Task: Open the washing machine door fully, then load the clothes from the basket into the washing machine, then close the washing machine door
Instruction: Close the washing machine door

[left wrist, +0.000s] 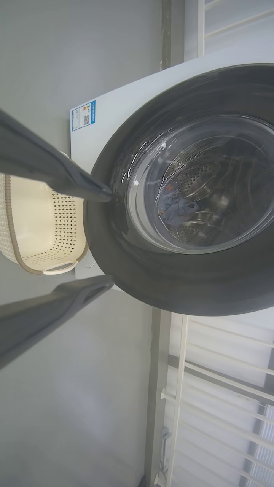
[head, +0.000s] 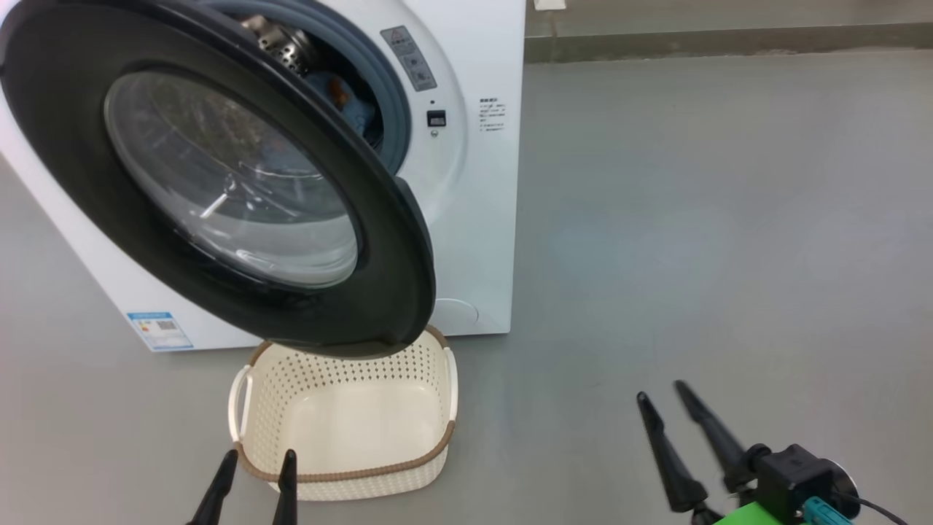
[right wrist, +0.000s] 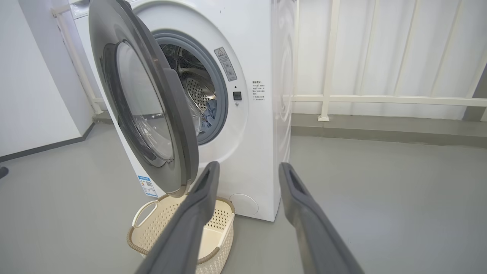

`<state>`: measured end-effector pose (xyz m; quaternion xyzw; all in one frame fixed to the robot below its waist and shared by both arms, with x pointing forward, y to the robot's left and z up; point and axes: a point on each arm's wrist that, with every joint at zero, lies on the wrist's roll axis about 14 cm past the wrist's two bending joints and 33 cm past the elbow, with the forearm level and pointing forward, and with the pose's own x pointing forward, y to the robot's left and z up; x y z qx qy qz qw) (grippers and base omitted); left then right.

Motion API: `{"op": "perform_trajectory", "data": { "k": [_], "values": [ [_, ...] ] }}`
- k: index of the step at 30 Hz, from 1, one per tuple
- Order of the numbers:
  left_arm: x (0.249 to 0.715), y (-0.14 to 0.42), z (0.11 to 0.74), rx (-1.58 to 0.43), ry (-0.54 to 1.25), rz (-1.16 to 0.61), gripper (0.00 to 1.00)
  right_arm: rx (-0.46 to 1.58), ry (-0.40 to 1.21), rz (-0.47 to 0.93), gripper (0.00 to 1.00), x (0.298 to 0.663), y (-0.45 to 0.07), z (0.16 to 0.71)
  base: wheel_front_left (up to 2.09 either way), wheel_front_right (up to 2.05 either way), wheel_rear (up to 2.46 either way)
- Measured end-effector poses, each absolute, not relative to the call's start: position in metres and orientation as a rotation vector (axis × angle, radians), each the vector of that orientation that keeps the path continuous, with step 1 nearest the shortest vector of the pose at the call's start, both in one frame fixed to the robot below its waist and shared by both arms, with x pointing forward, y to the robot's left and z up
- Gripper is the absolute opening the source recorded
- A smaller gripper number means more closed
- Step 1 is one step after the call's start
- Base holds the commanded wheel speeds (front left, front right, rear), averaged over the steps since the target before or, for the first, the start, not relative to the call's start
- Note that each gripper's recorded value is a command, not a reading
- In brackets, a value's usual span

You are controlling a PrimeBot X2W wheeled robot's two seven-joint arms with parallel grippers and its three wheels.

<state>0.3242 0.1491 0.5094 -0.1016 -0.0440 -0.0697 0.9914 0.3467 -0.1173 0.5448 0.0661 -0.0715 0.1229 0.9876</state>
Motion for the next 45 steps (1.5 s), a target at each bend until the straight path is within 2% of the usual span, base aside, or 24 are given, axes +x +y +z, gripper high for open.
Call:
{"op": "perform_trajectory", "data": {
  "k": [7,19,29,45],
  "values": [
    [0.325,0.151,0.505,-0.205,-0.075,-0.130,1.00,0.116,-0.150,0.343,0.00,0.360,-0.089,0.547,0.00,0.00,0.00],
    [0.360,0.144,0.503,-0.247,-0.063,-0.139,1.00,-0.024,-0.227,0.662,0.00,0.418,-0.017,0.563,0.00,0.00,0.00],
    [0.379,0.154,0.485,-0.273,-0.016,-0.098,1.00,-0.048,-0.202,0.854,0.00,0.454,0.032,0.543,0.00,0.00,0.00],
    [0.396,0.166,0.459,-0.299,0.054,-0.047,1.00,-0.043,-0.157,0.976,0.00,0.500,0.071,0.506,0.00,0.00,0.00]
  ]
}}
